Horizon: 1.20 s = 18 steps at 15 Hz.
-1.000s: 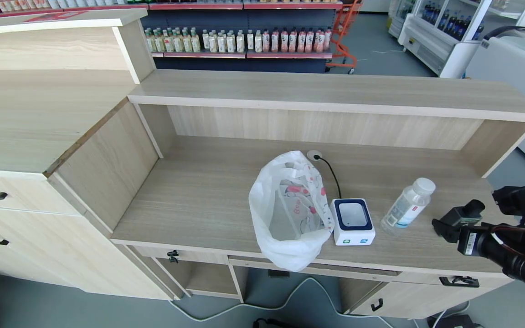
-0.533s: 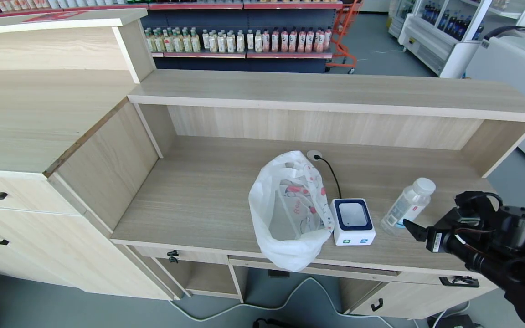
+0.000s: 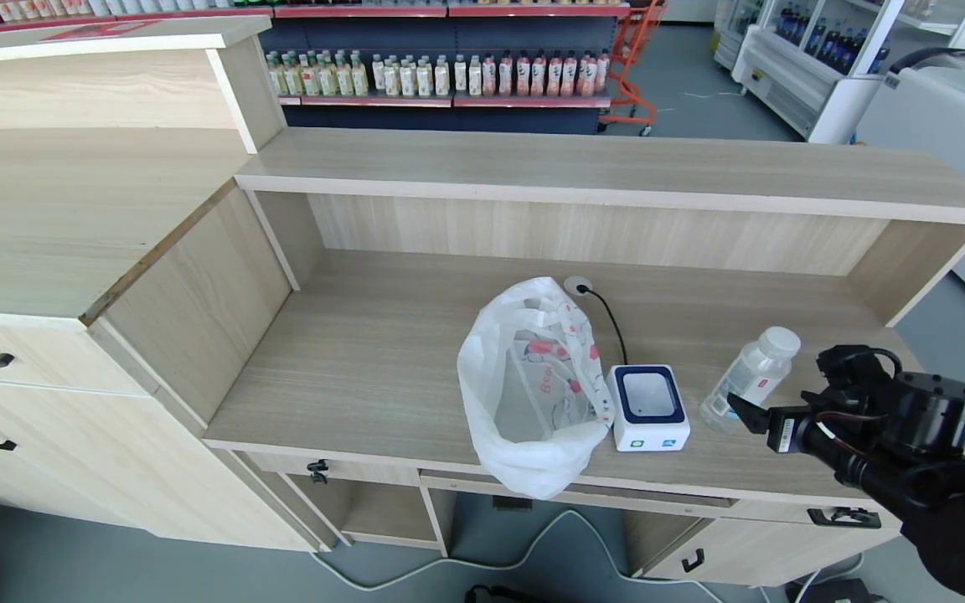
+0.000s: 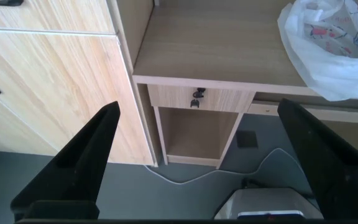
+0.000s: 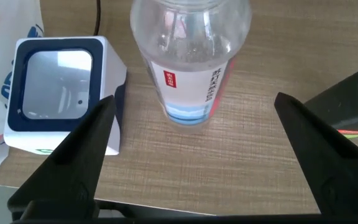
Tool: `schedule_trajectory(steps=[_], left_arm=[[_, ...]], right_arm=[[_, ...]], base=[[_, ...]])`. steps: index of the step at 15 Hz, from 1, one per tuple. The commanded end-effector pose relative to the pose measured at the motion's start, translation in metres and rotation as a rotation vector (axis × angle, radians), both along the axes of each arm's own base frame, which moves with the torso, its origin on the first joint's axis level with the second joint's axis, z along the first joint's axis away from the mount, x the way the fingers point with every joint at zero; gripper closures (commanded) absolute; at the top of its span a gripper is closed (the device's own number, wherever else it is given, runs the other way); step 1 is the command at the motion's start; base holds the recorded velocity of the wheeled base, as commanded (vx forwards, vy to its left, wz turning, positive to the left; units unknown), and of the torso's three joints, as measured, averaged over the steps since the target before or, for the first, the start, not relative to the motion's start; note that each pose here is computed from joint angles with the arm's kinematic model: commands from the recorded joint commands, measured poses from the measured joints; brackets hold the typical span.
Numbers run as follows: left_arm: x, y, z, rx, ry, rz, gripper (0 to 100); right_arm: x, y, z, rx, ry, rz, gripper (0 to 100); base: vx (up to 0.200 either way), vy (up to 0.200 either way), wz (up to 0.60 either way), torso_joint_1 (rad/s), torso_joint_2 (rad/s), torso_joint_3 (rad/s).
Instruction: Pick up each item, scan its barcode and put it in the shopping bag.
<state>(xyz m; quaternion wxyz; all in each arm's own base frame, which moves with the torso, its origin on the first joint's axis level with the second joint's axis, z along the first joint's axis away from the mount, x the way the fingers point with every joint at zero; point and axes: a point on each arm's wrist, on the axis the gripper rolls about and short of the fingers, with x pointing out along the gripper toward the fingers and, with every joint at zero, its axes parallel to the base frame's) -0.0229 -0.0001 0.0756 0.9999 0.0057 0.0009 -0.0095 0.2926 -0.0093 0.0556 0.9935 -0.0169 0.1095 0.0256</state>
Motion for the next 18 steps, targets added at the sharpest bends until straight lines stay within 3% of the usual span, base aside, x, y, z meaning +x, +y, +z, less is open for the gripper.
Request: schedule_trajectory(steps=[1, 18], left_arm=[[0.000, 0.000, 0.000, 0.001, 0.000, 0.001, 0], [0.000, 0.000, 0.000, 0.001, 0.000, 0.001, 0]], right_arm=[[0.007, 0.002, 0.003, -0.002, -0.025, 0.006, 0], [0.051, 0.008, -0.008, 0.001, -0.081, 0.036, 0]], base=[[0.000, 0.000, 0.00, 0.000, 0.00, 0.000], [0.000, 0.000, 0.00, 0.000, 0.00, 0.000]])
